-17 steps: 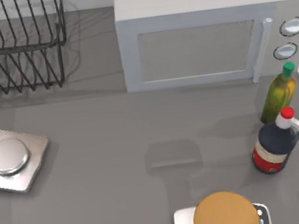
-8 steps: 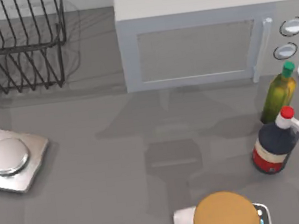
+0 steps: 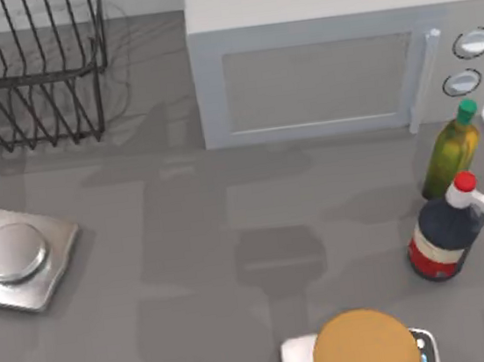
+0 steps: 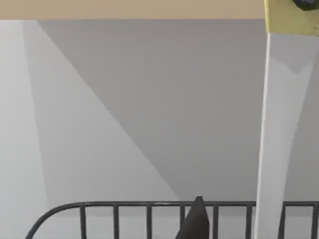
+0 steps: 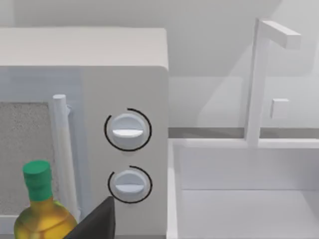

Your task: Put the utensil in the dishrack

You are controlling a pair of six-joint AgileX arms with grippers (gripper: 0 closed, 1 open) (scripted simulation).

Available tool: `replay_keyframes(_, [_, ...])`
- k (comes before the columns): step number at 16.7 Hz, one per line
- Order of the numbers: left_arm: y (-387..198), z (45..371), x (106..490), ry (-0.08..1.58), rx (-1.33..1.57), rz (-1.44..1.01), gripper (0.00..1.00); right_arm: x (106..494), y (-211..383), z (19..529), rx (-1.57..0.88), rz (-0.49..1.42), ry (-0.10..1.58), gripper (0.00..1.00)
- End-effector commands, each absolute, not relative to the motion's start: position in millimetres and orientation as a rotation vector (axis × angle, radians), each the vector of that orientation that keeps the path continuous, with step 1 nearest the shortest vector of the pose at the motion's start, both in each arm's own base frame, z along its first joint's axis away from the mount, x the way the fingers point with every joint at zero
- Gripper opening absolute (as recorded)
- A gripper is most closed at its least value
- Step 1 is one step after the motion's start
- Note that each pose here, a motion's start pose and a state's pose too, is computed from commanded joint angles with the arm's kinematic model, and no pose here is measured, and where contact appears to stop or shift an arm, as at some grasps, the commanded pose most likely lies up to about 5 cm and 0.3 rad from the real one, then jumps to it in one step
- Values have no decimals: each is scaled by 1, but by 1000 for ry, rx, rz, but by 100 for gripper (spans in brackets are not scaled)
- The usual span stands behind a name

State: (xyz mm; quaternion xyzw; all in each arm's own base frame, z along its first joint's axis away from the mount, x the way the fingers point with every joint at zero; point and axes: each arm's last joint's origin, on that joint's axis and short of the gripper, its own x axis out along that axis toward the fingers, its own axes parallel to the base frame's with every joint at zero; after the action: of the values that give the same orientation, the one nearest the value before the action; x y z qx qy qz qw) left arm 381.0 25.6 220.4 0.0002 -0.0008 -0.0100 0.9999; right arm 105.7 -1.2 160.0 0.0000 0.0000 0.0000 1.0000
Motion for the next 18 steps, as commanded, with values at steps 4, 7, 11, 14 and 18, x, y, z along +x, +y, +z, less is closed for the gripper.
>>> replay_keyframes(4, [25,218,381,0,0,-20,0,106,-1,160,0,0,0,100])
replay_keyframes(7, [25,218,381,0,0,-20,15,106,-1,160,0,0,0,100])
replay_keyframes(11, [25,218,381,0,0,-20,45,106,-1,160,0,0,0,100])
replay_keyframes(14, [25,218,381,0,0,-20,68,106,-1,160,0,0,0,100])
replay_keyframes(18, [25,218,381,0,0,-20,98,106,-1,160,0,0,0,100])
